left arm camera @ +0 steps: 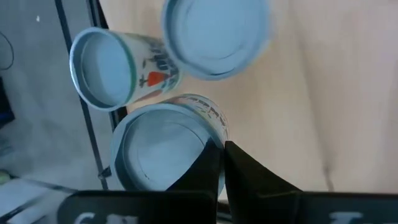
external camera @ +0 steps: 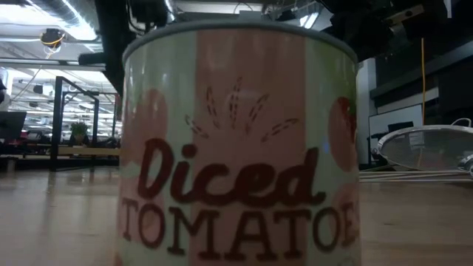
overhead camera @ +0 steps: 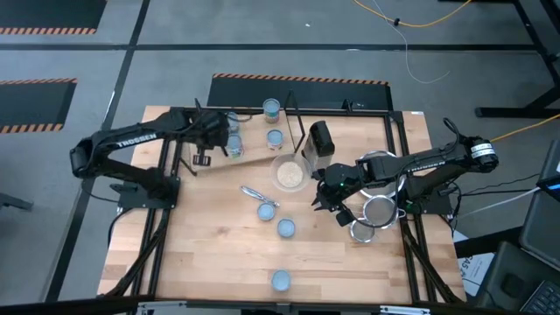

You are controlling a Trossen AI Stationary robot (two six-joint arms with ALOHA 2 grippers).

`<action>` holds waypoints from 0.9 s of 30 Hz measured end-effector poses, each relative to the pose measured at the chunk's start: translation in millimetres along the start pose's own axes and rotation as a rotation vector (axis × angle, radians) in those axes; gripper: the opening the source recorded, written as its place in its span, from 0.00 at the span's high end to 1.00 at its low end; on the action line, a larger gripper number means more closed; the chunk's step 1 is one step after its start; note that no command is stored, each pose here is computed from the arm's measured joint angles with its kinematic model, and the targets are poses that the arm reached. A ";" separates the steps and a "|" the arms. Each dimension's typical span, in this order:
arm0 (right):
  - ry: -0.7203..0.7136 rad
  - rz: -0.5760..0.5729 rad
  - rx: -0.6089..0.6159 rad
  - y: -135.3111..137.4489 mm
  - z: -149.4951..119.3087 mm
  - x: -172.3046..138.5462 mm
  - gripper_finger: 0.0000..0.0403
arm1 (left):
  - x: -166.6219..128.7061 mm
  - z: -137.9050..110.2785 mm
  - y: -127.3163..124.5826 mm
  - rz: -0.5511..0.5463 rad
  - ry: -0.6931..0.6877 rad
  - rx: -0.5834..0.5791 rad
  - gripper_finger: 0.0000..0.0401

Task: Pick and place cans onto a shelf
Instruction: Put the light green can on the shelf

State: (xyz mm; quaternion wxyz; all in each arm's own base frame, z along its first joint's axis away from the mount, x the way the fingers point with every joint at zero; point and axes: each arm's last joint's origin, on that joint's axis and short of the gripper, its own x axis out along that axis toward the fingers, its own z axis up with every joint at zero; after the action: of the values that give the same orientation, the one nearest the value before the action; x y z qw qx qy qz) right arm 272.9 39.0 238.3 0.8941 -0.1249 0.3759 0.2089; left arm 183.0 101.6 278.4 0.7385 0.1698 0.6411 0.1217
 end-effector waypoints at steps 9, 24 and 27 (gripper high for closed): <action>0.000 0.000 0.000 0.0 0.0 0.0 0.80 | 30.6 -31.4 29.1 -0.038 0.001 -0.075 0.98; 0.001 0.000 -0.003 0.0 -0.1 0.0 0.80 | 56.6 -56.4 41.8 -0.048 -0.046 -0.034 0.97; 0.001 0.000 -0.001 0.0 -0.1 0.0 0.80 | 56.9 -58.2 43.1 -0.045 -0.044 -0.028 0.97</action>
State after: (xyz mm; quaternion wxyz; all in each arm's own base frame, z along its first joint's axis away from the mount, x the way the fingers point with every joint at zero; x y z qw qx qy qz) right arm 272.8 39.0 238.3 0.8939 -0.1253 0.3762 0.2091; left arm 135.6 169.1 237.5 0.7572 0.1473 0.6267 0.1103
